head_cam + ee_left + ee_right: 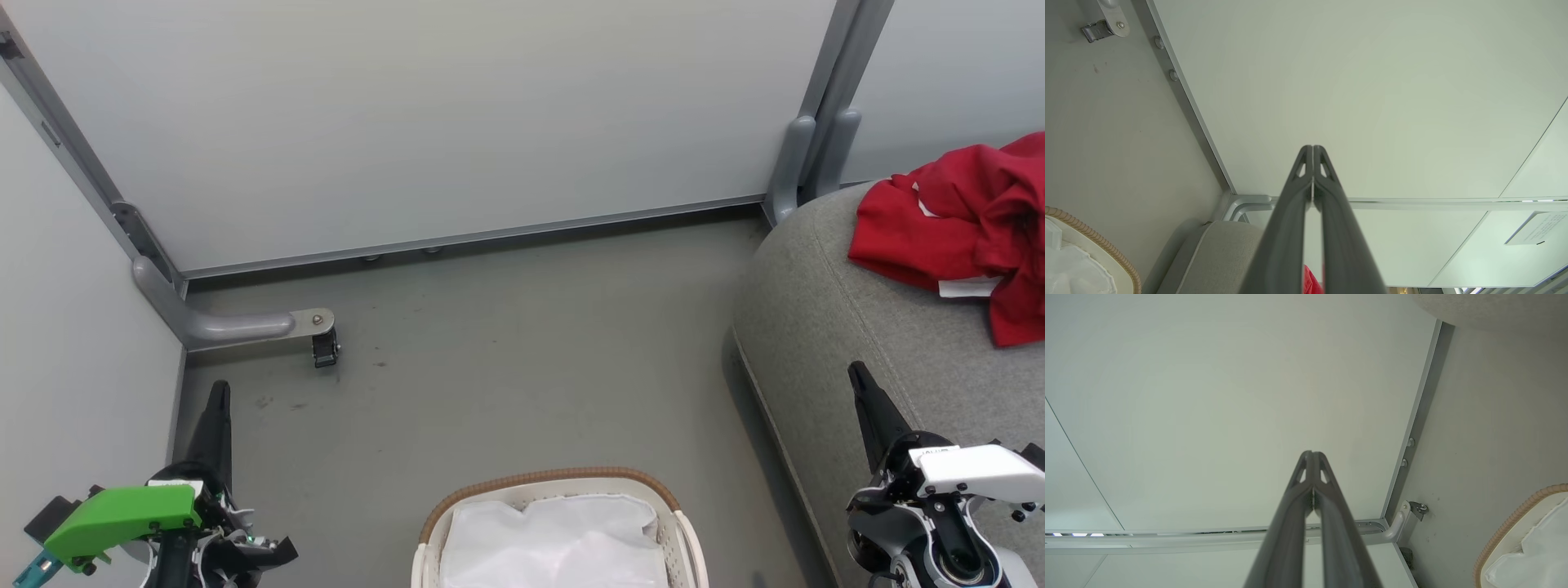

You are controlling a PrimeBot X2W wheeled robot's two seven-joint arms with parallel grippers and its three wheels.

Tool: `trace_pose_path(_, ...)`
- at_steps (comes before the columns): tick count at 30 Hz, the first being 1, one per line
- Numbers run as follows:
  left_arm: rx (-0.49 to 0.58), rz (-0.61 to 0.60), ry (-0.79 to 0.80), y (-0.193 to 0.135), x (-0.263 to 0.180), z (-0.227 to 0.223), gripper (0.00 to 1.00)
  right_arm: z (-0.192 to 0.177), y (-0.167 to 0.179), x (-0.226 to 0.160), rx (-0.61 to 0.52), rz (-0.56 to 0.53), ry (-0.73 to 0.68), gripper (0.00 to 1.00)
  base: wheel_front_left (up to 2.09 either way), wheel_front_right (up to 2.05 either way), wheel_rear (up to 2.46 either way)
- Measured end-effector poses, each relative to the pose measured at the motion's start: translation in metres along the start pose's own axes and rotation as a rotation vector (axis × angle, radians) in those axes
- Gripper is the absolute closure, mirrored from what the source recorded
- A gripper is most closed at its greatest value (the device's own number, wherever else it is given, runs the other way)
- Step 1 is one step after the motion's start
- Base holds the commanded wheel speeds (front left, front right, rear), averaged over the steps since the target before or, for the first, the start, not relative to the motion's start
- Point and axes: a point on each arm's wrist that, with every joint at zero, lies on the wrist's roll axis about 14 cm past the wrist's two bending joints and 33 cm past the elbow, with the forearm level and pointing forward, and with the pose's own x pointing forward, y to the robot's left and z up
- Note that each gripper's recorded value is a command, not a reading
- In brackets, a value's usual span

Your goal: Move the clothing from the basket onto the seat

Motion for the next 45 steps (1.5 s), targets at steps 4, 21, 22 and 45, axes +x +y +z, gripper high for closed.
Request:
trace_pose_path(4,0.000,0.000,0.000,0.0000,0.0000,0.0000,1.00,0.0001,0.0000,0.0000,0.000,0.000,0.000,1.00,0.00,0.00,0.00)
trace_pose_path(21,0.000,0.000,0.000,0.0000,0.0000,0.0000,1.00,0.0001,0.0000,0.0000,0.000,0.000,0.000,1.00,0.00,0.00,0.00)
trace_pose_path(22,0.000,0.000,0.000,0.0000,0.0000,0.0000,1.00,0.0000,0.0000,0.0000,0.000,0.000,0.000,1.00,0.00,0.00,0.00)
trace_pose_path(45,0.000,0.000,0.000,-0.0001,0.0000,0.0000,1.00,0.0001,0.0001,0.0000,0.000,0.000,0.000,1.00,0.00,0.00,0.00)
